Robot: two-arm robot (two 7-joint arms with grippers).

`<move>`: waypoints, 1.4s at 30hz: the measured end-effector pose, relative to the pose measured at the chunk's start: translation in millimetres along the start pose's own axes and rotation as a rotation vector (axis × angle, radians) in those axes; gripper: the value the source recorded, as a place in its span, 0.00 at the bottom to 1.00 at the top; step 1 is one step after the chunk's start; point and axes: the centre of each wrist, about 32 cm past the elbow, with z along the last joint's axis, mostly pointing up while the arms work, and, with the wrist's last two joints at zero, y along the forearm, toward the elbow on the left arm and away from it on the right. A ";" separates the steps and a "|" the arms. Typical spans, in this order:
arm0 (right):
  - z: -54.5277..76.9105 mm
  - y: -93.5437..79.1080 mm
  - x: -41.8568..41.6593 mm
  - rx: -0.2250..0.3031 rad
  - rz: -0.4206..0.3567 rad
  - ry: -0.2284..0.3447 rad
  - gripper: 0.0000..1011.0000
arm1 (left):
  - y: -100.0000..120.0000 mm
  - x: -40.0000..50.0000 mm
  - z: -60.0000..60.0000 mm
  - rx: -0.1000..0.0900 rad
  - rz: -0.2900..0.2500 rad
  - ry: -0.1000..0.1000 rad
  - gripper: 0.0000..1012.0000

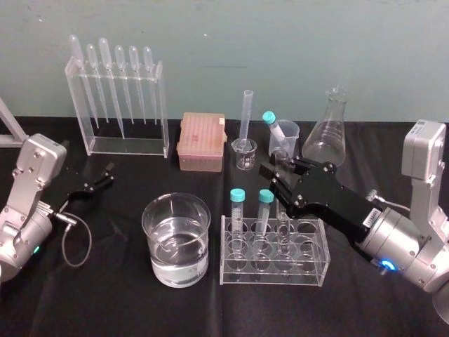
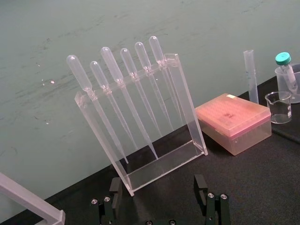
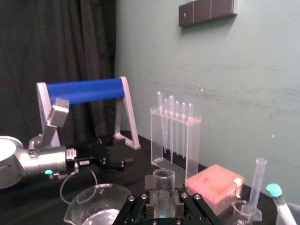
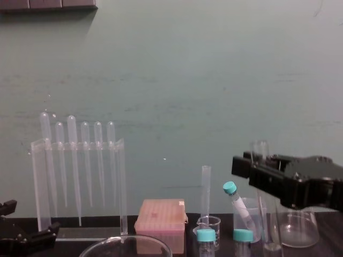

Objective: Hold the test tube with one hand and immerse one end into the beaker, then return it to the test tube rack.

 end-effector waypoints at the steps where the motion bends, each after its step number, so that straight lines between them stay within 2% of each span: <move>1: 1.9 0.2 0.1 0.008 0.005 -0.003 0.22 | 0.0 0.0 0.0 0.000 0.000 0.000 0.99; 5: 8.2 0.9 1.1 0.034 0.017 -0.017 0.22 | 0.0 0.0 0.0 0.000 0.000 0.000 0.99; 10: 14.1 4.3 3.7 0.078 0.036 -0.062 0.22 | 0.0 0.0 0.0 0.000 0.000 0.000 0.99; 15: 12.3 8.6 5.4 0.119 0.052 -0.089 0.22 | 0.0 0.0 0.0 0.000 0.000 0.000 0.99; 20: 4.9 13.4 4.8 0.145 0.062 -0.073 0.22 | 0.0 0.0 0.0 0.000 0.000 0.000 0.99; 31: -1.8 13.8 3.1 0.132 0.059 -0.021 0.22 | 0.0 0.0 0.0 0.000 0.000 0.000 0.99; 42: -1.7 13.8 3.2 0.133 0.058 -0.022 0.22 | 0.0 0.0 0.0 0.000 0.000 0.000 0.99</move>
